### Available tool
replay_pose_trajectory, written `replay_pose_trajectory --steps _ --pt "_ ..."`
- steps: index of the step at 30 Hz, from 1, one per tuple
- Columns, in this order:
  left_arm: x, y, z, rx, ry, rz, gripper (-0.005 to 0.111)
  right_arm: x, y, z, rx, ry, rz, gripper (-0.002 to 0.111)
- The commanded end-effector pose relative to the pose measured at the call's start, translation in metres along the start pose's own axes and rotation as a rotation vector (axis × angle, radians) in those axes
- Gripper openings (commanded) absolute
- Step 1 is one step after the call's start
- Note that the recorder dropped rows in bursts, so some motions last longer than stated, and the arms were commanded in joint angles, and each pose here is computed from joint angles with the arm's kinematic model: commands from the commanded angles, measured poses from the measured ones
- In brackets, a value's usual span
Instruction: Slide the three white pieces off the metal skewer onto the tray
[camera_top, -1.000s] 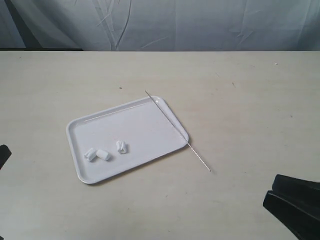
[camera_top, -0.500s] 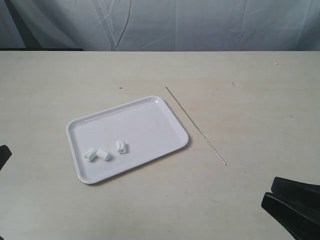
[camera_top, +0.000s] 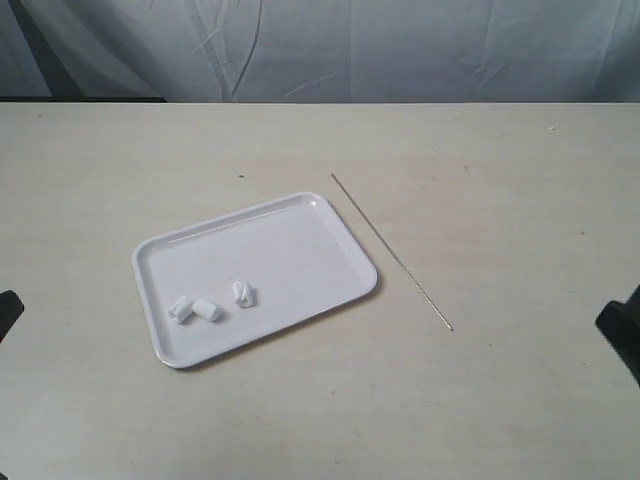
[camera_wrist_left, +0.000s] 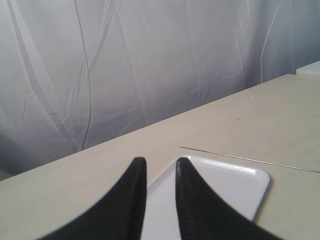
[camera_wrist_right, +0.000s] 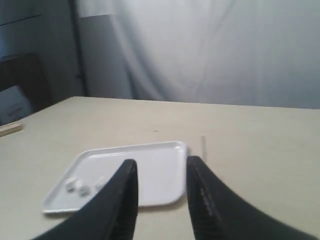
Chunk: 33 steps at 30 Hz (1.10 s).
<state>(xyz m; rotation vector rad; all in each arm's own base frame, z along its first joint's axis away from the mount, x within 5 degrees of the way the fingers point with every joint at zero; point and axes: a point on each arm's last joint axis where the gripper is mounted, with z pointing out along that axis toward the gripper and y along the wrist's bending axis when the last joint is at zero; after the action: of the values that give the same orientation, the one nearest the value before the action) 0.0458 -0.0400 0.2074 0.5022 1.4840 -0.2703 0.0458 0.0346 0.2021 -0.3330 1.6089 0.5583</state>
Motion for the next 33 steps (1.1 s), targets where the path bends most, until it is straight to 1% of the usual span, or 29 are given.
replay_pose_trajectory --steps 1,4,7,13,16,20,22,26,30,33 --pt "0.001 -0.001 0.0 0.006 -0.002 -0.004 0.021 0.006 -0.009 0.0 0.208 0.041 0.037 0.032" --pt "0.001 -0.001 0.0 0.006 -0.002 -0.004 0.021 0.008 -0.015 0.0 0.306 0.059 0.011 0.032" --pt "0.001 -0.001 0.0 0.005 -0.002 -0.004 0.021 0.008 -0.018 -0.001 0.358 0.06 -0.014 0.032" --pt "0.001 -0.001 0.0 0.008 -0.002 -0.004 0.021 0.011 -0.019 -0.002 0.365 0.102 -0.07 0.032" --pt "0.001 -0.001 0.0 0.008 -0.002 -0.004 0.021 0.014 -0.021 -0.003 0.397 0.138 -0.053 0.032" --pt "0.001 -0.002 0.0 0.016 -0.002 -0.004 0.021 0.018 -0.03 -0.008 0.509 0.162 0.026 0.032" --pt "0.001 -0.002 0.0 0.018 -0.001 -0.004 0.021 0.019 -0.033 -0.01 0.551 0.176 0.043 0.032" --pt "0.001 -0.002 0.0 0.018 -0.001 -0.004 0.021 0.018 -0.035 -0.011 0.572 0.175 0.023 0.032" --pt "0.001 -0.002 0.0 0.018 -0.001 -0.004 0.021 0.016 -0.037 -0.012 0.598 0.179 -0.073 0.032" --pt "0.001 -0.002 0.0 0.018 -0.001 -0.004 0.021 0.016 -0.038 -0.012 0.599 0.181 -0.08 0.032"
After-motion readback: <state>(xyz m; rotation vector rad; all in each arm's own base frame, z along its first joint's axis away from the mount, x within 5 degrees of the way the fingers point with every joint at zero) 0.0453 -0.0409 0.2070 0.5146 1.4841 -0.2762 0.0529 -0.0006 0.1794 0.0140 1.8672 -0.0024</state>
